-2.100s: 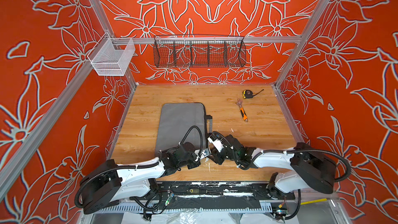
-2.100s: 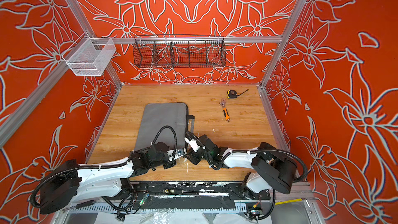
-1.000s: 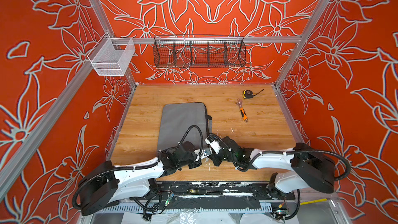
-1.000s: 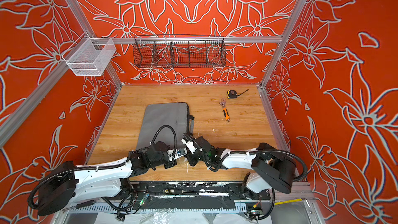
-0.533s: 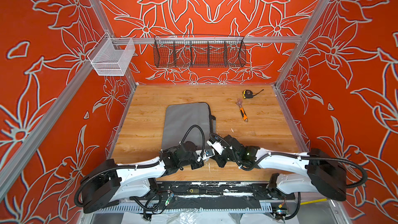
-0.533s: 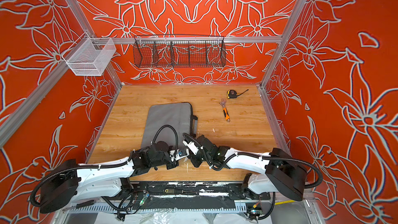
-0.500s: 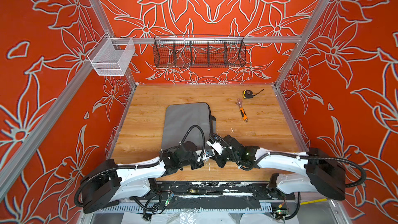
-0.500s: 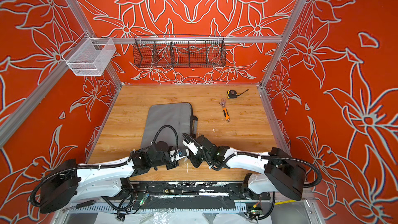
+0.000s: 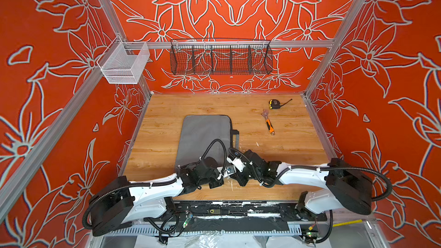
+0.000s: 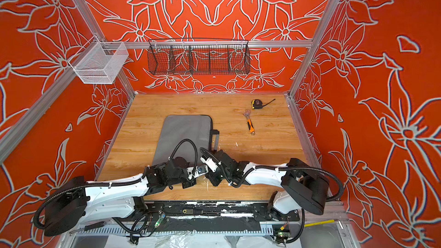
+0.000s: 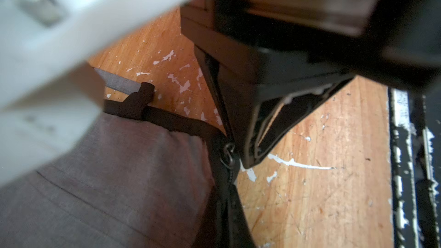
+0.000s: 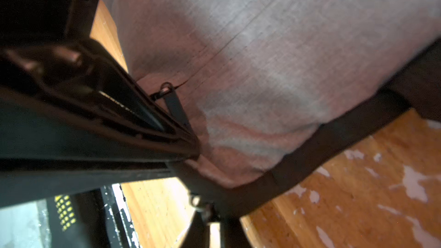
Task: Open the zippered laptop bag and take out the laptop
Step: Unzip the zipper on the zippered laptop bag.
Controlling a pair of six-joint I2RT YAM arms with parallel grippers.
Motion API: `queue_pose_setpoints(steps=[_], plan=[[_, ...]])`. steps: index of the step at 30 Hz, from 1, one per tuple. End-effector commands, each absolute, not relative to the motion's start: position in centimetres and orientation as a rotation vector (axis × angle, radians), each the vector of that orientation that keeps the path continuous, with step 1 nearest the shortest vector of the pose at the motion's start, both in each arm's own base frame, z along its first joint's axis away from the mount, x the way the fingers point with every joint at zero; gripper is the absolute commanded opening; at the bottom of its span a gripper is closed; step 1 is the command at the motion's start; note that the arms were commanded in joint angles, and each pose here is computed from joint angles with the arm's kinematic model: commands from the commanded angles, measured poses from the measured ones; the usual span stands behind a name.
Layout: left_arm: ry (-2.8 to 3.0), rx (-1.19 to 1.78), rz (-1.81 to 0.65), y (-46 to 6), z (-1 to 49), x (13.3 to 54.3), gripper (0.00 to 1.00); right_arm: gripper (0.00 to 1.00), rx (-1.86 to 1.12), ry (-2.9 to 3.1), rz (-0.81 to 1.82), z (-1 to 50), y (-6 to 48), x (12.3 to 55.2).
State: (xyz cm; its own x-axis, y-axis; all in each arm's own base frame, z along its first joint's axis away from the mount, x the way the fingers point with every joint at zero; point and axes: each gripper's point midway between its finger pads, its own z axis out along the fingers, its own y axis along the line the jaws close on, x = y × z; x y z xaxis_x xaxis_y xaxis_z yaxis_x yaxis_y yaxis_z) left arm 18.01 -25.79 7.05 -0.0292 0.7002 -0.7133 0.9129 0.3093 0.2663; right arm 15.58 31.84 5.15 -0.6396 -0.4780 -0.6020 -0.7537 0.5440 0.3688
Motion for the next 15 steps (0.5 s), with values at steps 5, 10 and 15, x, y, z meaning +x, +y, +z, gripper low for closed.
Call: queue_pose_setpoints(steps=[5,10,15], plan=[[1.739,1.393,-0.332,-26.1,8.3,18.8,0.00,0.00,-0.973,2.314,0.926,6.4,32.8,15.7],[1.757,1.398,-0.353,-25.9,7.6,18.4,0.00,0.00,-0.974,2.387,0.806,6.2,30.3,15.6],[1.760,1.385,-0.364,-25.7,7.3,18.1,0.00,0.00,-0.971,2.465,0.775,6.0,27.6,15.7]])
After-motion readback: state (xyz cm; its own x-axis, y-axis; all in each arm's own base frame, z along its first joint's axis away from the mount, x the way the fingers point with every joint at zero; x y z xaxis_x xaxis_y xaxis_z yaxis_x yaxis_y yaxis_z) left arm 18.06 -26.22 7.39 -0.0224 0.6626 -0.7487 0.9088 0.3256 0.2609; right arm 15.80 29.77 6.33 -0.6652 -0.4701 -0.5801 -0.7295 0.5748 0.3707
